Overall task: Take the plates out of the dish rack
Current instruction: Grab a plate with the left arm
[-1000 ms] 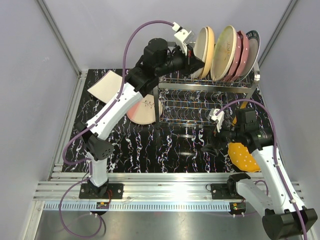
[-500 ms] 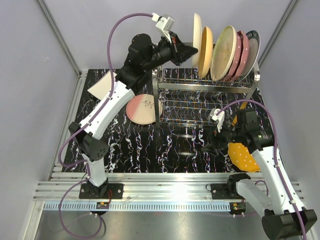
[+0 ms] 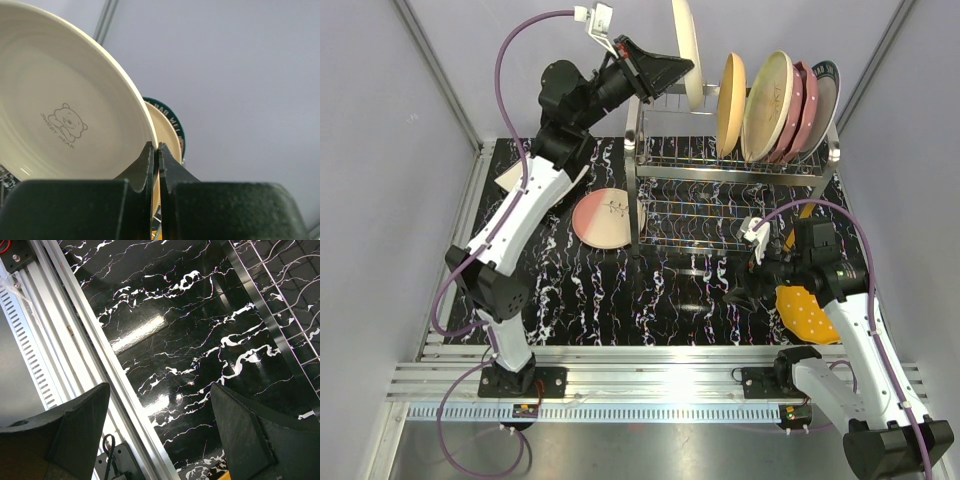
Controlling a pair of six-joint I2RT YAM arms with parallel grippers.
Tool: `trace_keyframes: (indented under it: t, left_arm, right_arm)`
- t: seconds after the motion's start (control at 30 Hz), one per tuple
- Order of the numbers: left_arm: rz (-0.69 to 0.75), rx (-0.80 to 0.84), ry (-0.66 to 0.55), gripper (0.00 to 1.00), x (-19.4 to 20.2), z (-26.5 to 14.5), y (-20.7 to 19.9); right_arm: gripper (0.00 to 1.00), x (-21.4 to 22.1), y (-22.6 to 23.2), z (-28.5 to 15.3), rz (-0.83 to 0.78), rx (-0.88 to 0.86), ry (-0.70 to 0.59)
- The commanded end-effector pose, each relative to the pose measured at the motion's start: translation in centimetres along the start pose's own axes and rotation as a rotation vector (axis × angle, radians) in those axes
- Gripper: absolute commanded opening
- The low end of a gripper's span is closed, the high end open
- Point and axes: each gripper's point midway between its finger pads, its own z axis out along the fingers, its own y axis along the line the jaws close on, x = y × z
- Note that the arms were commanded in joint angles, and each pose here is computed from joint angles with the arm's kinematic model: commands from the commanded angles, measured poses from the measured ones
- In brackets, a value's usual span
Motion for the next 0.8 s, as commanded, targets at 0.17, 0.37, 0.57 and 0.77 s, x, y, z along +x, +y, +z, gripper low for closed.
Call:
trace_keyframes:
  t: [0.17, 0.37, 0.57, 0.77]
  left_arm:
    - [0.176, 0.179, -0.083, 0.0, -5.9, -3.6, -9.0]
    - [0.439, -0.02, -0.057, 0.0, -7.1, -7.6, -8.7]
    - [0.541, -0.293, -0.04, 0.0, -8.1, -12.9, -5.9]
    - [0.562, -0.69, -0.047, 0.0, -7.9, -19.7, 1.8]
  right_arm:
    - [0.89, -0.9, 0.0, -0.1, -0.033, -0.007, -0.039]
    - [0.89, -0.8, -0.2, -0.1, -0.035, -0.001, -0.039]
    - [0.89, -0.8, -0.2, 0.0, -0.034, 0.0, -0.037]
    - [0.89, -0.8, -0.2, -0.1, -0.036, 0.006, -0.039]
